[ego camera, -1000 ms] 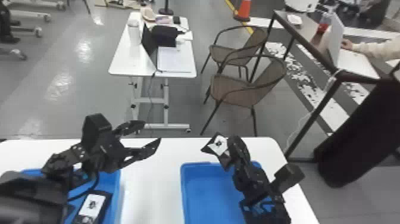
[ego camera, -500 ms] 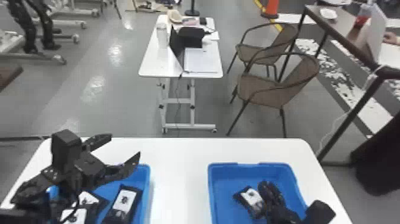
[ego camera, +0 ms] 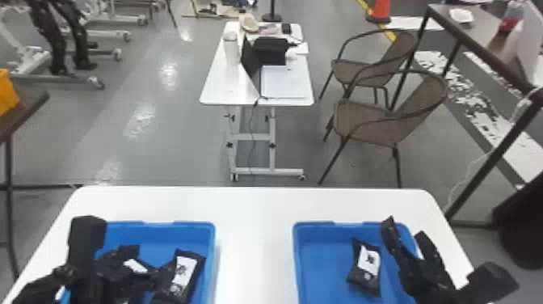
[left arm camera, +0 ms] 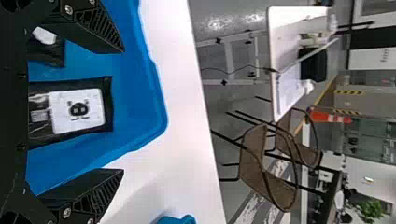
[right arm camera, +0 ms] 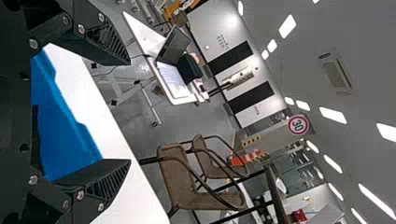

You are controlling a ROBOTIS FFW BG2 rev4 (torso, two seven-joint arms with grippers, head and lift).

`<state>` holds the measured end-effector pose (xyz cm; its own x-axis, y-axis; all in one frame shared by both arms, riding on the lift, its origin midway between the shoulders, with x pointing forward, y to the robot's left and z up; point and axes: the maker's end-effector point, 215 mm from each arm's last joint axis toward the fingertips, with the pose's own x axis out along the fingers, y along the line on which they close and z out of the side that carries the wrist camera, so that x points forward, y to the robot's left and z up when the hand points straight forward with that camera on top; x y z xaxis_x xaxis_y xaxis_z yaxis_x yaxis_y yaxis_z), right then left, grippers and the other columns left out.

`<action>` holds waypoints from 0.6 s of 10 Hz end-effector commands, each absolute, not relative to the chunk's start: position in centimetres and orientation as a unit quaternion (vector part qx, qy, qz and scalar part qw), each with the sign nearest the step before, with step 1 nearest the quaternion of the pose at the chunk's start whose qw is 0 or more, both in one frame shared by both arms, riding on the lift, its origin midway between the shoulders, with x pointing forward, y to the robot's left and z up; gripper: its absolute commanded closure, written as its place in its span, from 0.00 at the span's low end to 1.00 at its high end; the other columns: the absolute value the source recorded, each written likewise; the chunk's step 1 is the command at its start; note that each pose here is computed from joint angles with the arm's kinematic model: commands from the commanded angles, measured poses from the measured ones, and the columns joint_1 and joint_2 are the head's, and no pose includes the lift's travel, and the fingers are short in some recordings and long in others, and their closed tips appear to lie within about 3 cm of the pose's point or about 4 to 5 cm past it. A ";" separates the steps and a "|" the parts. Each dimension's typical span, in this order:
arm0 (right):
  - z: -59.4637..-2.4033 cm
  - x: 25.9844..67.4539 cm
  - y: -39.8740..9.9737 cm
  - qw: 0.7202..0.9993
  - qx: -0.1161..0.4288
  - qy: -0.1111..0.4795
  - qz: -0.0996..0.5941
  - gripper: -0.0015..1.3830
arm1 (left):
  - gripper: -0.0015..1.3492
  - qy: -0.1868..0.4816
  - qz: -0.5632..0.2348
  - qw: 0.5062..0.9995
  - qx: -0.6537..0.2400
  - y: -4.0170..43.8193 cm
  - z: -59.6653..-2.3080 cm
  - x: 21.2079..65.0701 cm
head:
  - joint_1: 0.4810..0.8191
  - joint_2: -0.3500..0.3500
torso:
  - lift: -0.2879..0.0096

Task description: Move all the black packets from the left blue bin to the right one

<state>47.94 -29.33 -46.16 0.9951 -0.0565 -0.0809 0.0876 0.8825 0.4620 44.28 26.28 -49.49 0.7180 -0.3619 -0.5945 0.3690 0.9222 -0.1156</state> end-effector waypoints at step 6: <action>-44.9 48.0 -28.3 0.961 0.274 0.014 -0.018 0.17 | 0.09 0.459 -0.208 0.864 0.012 25.4 -59.0 42.3 | 0.63 0.47 | 0.97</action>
